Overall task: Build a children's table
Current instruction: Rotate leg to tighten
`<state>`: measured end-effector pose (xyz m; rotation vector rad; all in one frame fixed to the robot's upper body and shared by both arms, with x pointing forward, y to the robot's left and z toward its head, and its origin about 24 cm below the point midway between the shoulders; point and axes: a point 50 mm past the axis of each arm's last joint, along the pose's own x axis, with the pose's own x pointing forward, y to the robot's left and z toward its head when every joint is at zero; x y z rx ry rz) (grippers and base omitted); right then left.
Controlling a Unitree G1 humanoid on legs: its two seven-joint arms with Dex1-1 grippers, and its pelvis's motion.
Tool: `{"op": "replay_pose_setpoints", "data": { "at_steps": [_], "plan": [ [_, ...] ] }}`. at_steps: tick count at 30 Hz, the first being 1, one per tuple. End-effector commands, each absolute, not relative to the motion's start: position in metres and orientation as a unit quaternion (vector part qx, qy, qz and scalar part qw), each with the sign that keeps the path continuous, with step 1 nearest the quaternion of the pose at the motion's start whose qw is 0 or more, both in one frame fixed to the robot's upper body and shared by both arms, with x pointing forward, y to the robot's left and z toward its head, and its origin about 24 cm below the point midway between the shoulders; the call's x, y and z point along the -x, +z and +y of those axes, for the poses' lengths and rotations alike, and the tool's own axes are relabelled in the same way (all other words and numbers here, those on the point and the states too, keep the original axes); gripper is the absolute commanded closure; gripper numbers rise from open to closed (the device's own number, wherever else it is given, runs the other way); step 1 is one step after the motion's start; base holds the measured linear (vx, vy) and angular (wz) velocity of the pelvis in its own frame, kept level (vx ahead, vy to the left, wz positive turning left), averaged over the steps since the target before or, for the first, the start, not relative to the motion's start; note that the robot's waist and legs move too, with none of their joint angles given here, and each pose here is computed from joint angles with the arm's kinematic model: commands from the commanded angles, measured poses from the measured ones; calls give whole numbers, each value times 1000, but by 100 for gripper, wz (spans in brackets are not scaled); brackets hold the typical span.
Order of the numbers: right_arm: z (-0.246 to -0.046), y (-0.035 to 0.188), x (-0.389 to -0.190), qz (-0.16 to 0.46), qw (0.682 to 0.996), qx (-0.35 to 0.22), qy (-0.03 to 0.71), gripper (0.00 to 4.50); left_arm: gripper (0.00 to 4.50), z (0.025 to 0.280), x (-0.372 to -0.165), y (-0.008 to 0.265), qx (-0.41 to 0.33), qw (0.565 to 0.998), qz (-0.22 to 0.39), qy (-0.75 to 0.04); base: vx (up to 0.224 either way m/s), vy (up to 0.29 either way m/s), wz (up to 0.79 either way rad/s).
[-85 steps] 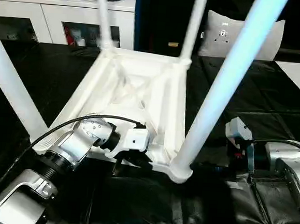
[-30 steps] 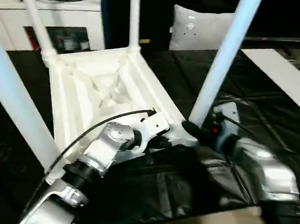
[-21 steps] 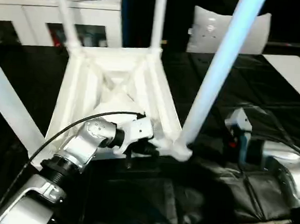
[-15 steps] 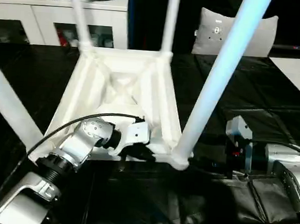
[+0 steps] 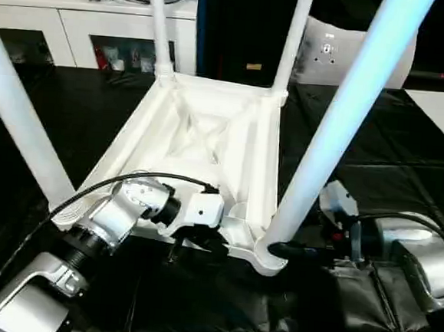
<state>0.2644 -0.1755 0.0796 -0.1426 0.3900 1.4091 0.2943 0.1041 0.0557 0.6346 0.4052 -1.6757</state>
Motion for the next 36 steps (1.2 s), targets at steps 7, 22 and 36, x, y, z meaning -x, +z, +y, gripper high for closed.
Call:
{"op": "replay_pose_setpoints", "data": {
  "at_steps": [7,22,36],
  "plan": [
    [-173,79,-264,188,740,24,645,247,450,101,-296,59,-279,604,173,-726,0,0,0],
    [-127,66,-307,192,922,-73,327,252,450,50,-306,61,-134,790,180,-571,0,0,0],
    [-138,73,-302,141,945,-60,289,120,450,56,-313,60,-184,819,164,-519,17,6,-1]
  ]
}}
